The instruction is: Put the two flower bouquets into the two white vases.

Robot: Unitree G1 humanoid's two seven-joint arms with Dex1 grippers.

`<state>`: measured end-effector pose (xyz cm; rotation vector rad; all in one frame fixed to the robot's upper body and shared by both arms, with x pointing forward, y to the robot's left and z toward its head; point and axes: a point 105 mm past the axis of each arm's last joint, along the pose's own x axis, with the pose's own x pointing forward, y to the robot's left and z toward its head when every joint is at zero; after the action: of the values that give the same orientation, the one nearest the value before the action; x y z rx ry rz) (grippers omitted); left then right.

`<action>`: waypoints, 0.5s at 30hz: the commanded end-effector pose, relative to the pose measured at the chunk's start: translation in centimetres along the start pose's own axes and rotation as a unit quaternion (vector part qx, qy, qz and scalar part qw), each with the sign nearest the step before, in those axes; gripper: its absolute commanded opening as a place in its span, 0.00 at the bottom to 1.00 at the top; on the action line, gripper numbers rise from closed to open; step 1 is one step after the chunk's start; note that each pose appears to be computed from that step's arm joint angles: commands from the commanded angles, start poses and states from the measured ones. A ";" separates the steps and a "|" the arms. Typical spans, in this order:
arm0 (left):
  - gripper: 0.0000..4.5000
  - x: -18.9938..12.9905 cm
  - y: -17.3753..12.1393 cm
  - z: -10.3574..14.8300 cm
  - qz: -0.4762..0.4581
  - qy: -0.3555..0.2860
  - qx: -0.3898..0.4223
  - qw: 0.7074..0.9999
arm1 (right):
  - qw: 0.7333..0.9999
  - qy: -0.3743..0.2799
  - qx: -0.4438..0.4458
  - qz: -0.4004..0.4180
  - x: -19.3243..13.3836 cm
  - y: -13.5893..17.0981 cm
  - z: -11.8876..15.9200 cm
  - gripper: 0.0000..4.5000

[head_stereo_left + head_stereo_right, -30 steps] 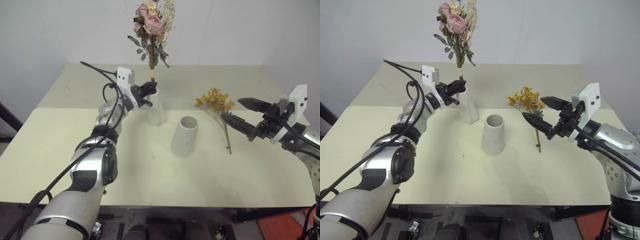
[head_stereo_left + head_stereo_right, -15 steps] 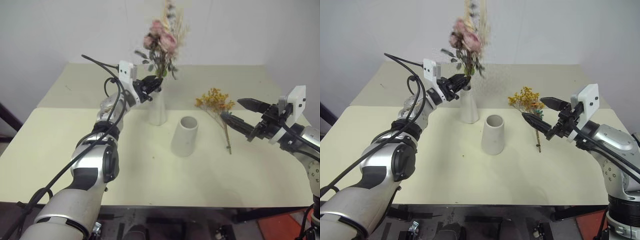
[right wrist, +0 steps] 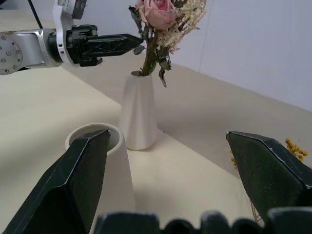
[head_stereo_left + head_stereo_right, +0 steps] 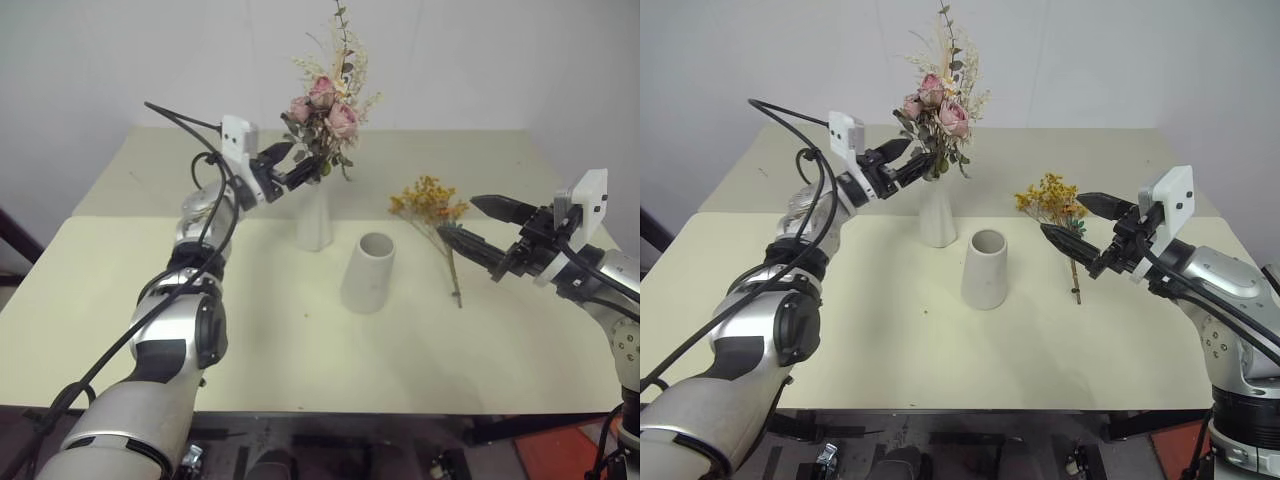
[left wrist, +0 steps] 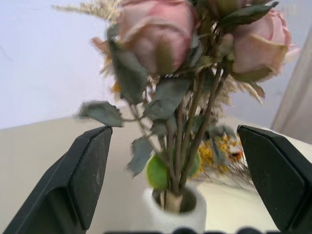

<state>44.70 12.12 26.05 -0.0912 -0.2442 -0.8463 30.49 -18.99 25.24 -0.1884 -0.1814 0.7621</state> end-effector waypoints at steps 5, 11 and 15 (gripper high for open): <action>1.00 -5.2 -1.3 3.7 -0.049 0.023 0.037 0.998 | 1.000 -0.007 -0.012 0.011 0.2 -0.4 0.5 1.00; 1.00 -7.8 -3.3 4.4 -0.077 0.065 0.050 0.994 | 1.000 0.005 -0.006 0.018 0.5 -0.9 -0.1 1.00; 1.00 -9.9 -5.7 4.0 -0.141 0.118 0.070 0.980 | 0.999 0.042 -0.007 -0.001 0.9 -1.6 -1.2 1.00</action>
<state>34.79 17.07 26.35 0.1352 -0.0703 -1.0416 32.40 -19.38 23.44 -0.1911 -0.0827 0.7722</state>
